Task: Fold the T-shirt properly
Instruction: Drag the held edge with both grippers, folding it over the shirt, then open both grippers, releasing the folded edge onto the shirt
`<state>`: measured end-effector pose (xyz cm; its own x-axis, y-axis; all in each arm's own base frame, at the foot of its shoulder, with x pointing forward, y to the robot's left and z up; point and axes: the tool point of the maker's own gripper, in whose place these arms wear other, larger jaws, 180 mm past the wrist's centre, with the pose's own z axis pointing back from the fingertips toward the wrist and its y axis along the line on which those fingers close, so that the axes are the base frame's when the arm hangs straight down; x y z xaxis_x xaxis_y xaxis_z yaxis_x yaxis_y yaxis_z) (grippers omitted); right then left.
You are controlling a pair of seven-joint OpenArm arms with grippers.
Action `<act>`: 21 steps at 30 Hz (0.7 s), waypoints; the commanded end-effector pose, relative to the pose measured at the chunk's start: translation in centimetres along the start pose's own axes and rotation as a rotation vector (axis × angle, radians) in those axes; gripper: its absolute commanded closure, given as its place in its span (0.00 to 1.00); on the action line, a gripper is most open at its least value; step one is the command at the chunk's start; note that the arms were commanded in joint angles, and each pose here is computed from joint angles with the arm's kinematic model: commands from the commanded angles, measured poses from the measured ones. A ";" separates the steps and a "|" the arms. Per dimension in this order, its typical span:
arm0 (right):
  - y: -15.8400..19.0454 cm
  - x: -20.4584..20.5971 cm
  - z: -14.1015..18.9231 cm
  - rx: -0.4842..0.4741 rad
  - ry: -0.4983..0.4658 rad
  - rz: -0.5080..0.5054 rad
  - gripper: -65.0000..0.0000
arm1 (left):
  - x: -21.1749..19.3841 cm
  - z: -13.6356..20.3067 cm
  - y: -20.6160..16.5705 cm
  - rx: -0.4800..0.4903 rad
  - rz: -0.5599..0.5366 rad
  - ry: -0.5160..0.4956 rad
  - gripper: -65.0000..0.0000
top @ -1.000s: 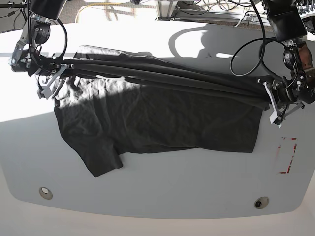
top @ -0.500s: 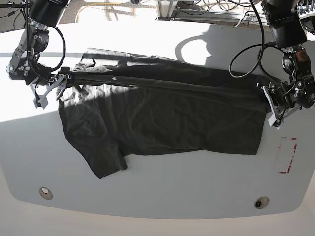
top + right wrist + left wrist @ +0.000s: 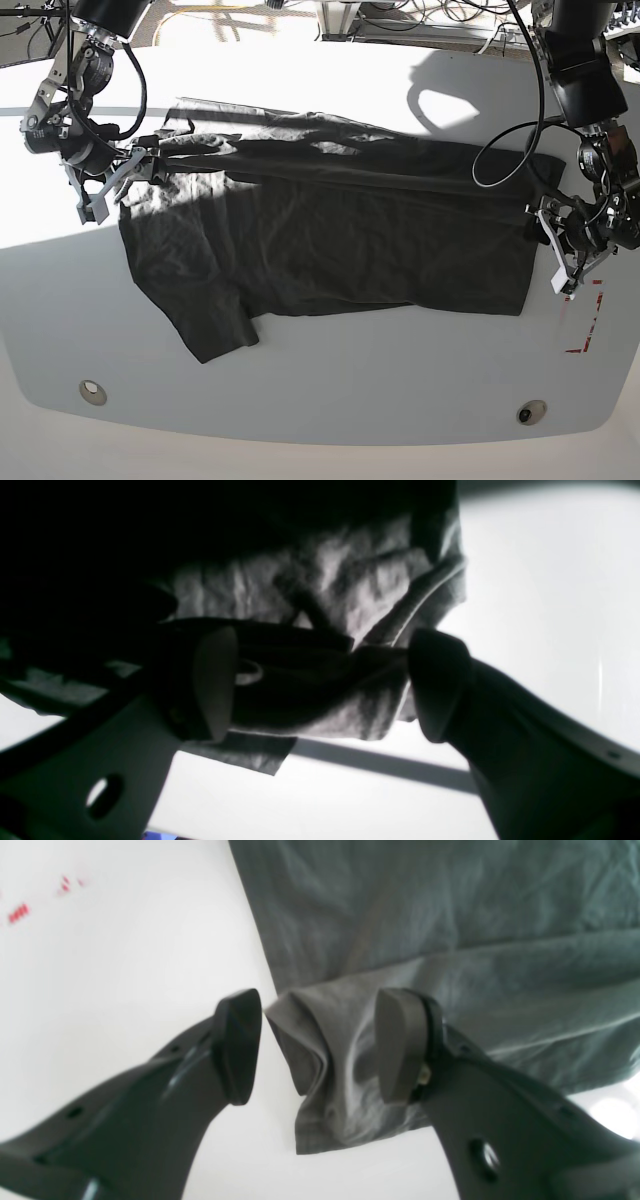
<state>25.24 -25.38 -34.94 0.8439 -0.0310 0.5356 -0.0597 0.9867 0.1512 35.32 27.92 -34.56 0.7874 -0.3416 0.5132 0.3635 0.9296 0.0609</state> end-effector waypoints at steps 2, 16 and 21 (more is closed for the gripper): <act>1.6 -0.6 0.2 0.021 -0.023 -0.011 0.22 | 2.4 1.5 0.4 -0.021 0.010 -0.103 0.49; 3.0 -5.2 1.2 0.018 -0.019 -0.175 0.22 | 0.0 5.7 1.9 0.000 0.120 -0.241 0.49; 2.3 -6.1 1.6 -0.004 -0.014 -0.204 0.22 | -1.3 6.1 2.3 0.018 0.138 -0.231 0.49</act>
<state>18.79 -22.39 -37.31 0.8482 -0.2382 0.4732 0.1157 0.9549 0.2733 31.56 30.38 -31.74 0.7322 -0.1619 0.6616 0.2551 0.9658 -0.0459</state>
